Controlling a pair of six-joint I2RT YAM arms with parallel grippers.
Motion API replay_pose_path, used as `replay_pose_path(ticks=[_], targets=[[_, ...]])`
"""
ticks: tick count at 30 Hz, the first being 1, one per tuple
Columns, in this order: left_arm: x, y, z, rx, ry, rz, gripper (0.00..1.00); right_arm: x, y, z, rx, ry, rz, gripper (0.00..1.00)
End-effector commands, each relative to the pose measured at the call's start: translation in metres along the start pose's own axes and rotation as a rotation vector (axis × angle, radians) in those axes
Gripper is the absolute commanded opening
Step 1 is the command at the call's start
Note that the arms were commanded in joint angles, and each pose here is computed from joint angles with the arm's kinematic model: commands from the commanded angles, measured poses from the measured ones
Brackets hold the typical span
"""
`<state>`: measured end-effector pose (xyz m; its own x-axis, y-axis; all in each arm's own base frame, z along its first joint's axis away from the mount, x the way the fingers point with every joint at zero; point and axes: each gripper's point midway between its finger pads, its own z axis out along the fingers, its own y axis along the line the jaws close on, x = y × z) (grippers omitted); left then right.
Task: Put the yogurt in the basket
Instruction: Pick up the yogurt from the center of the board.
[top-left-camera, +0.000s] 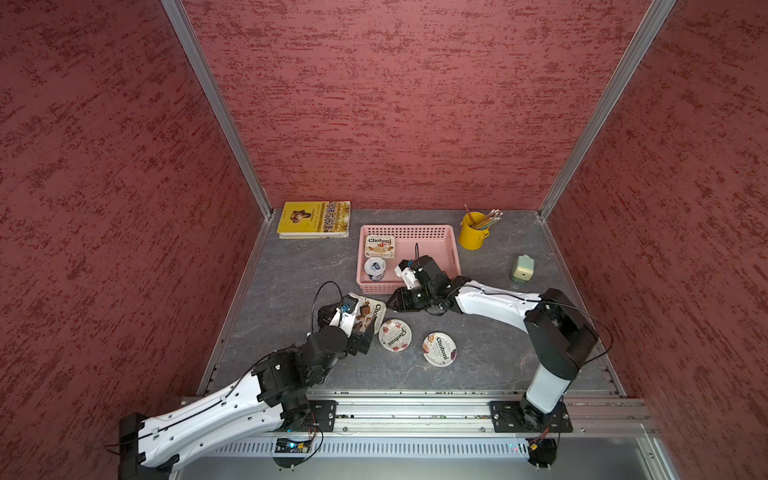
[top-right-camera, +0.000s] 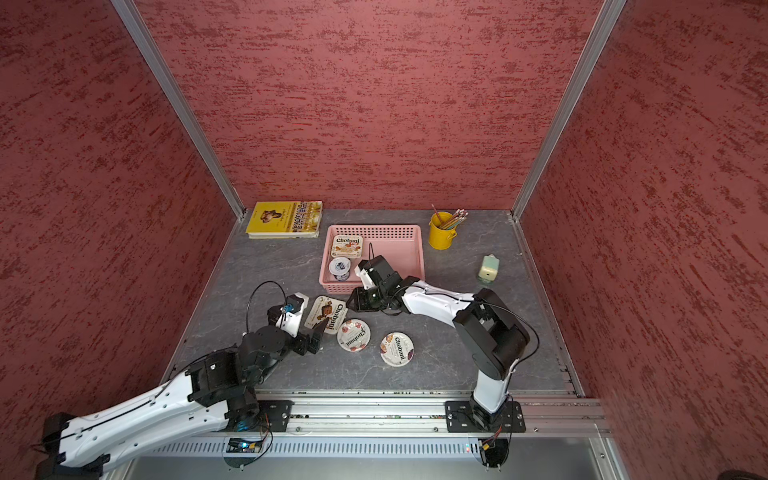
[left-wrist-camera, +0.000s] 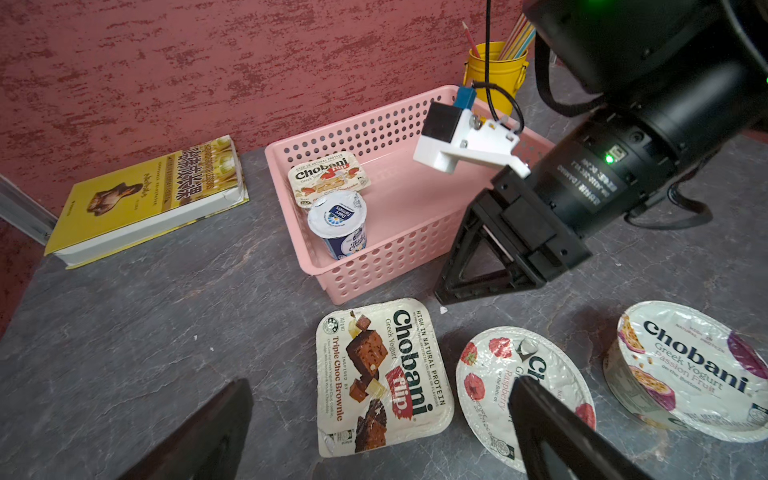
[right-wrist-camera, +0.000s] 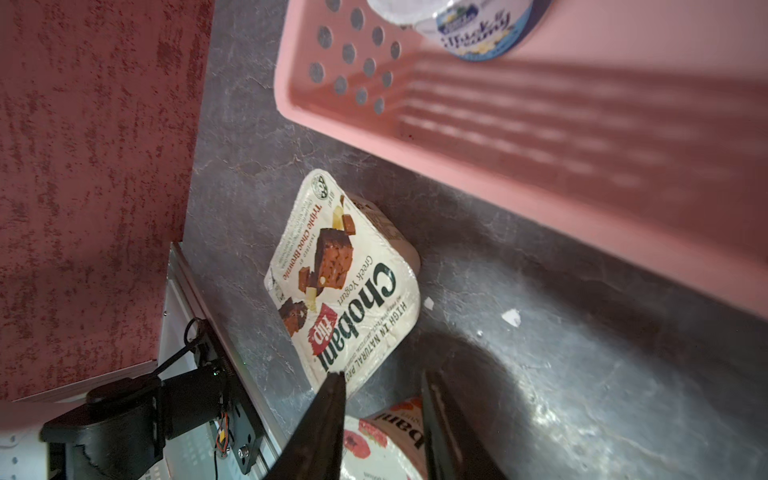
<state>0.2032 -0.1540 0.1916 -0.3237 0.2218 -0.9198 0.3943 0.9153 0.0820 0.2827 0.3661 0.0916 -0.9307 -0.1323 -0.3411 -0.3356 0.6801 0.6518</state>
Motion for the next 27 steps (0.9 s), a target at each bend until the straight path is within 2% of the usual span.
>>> replay_pose_path(ticks=[1, 6, 12, 18, 27], targets=[[-0.01, 0.01, -0.005, -0.036, -0.022, -0.045, 1.0, -0.014, 0.005, 0.006, -0.003, -0.055, -0.02, 0.35], [-0.009, 0.004, -0.003, -0.004, -0.012, -0.039, 1.0, -0.014, 0.004, 0.016, 0.001, -0.044, -0.02, 0.35], [-0.006, 0.009, -0.001, -0.03, 0.031, -0.031, 1.0, -0.013, 0.001, 0.026, 0.002, -0.035, -0.012, 0.35], [-0.008, -0.007, -0.002, 0.08, -0.001, -0.01, 0.99, -0.015, -0.001, 0.032, -0.002, -0.038, -0.006, 0.34], [-0.006, -0.004, -0.004, 0.088, 0.002, -0.019, 1.0, -0.017, 0.001, 0.038, -0.022, -0.033, 0.002, 0.33]])
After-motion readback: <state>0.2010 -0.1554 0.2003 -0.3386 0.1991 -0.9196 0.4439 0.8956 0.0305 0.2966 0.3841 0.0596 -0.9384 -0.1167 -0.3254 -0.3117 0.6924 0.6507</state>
